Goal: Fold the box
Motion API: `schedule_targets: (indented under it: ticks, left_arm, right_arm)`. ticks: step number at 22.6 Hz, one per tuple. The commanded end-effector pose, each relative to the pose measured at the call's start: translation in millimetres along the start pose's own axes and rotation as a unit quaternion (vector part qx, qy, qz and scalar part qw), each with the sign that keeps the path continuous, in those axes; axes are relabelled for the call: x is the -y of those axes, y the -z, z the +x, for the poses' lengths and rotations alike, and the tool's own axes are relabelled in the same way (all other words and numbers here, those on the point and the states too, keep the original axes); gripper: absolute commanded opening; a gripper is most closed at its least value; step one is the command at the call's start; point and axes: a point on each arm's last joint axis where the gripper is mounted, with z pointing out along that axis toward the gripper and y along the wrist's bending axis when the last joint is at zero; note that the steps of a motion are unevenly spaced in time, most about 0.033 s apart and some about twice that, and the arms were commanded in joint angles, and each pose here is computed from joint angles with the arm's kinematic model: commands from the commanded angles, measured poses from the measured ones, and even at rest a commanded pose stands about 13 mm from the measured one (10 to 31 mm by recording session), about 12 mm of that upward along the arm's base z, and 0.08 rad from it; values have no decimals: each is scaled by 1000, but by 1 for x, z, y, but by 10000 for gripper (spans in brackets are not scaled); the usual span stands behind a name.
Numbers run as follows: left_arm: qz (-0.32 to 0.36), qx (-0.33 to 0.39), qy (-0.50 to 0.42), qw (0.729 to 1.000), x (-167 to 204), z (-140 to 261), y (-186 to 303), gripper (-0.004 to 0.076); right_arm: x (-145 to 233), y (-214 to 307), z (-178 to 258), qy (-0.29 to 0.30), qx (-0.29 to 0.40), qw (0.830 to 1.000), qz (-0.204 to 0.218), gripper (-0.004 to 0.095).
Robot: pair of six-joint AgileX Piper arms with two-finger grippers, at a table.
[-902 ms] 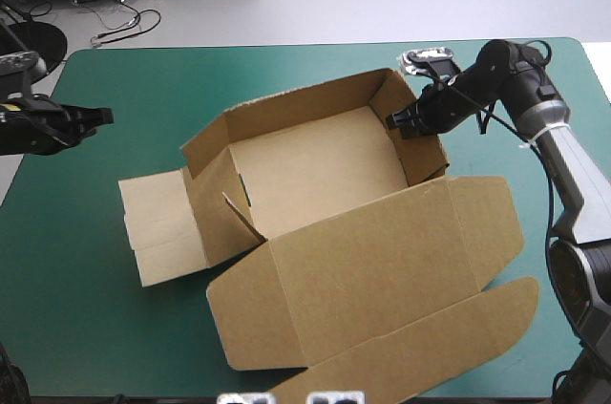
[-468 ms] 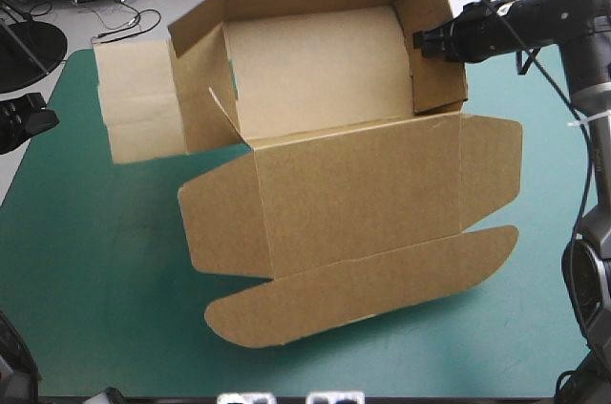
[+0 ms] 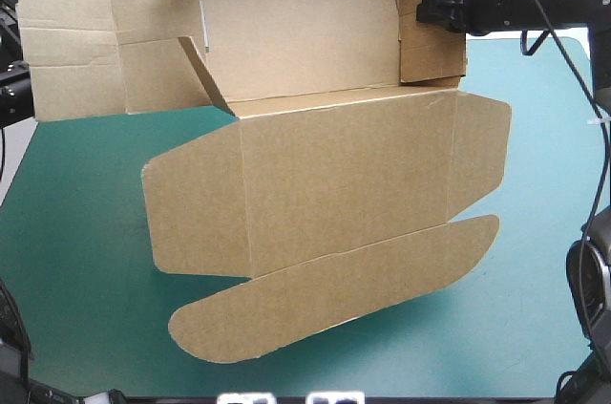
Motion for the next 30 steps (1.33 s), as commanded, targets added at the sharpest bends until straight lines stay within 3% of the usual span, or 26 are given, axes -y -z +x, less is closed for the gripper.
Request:
schedule_targets:
  ticks: [1,6,11,30]
  left_arm:
    - [117,-16,-32,992,56,8,-13,-3]
    - [147,-16,-59,987,88,16,-8,-3]
    - [155,-2,-97,983,118,25,10,-3]
    - [191,-44,-122,973,159,51,7,-3]
  right_arm:
    - [-36,12,-4,33,31,999,-13,-16]
    - [-29,5,-7,16,46,999,6,-16]
    - [-22,-9,-8,3,45,999,-4,-16]
    - [-29,-22,-11,23,66,998,8,-16]
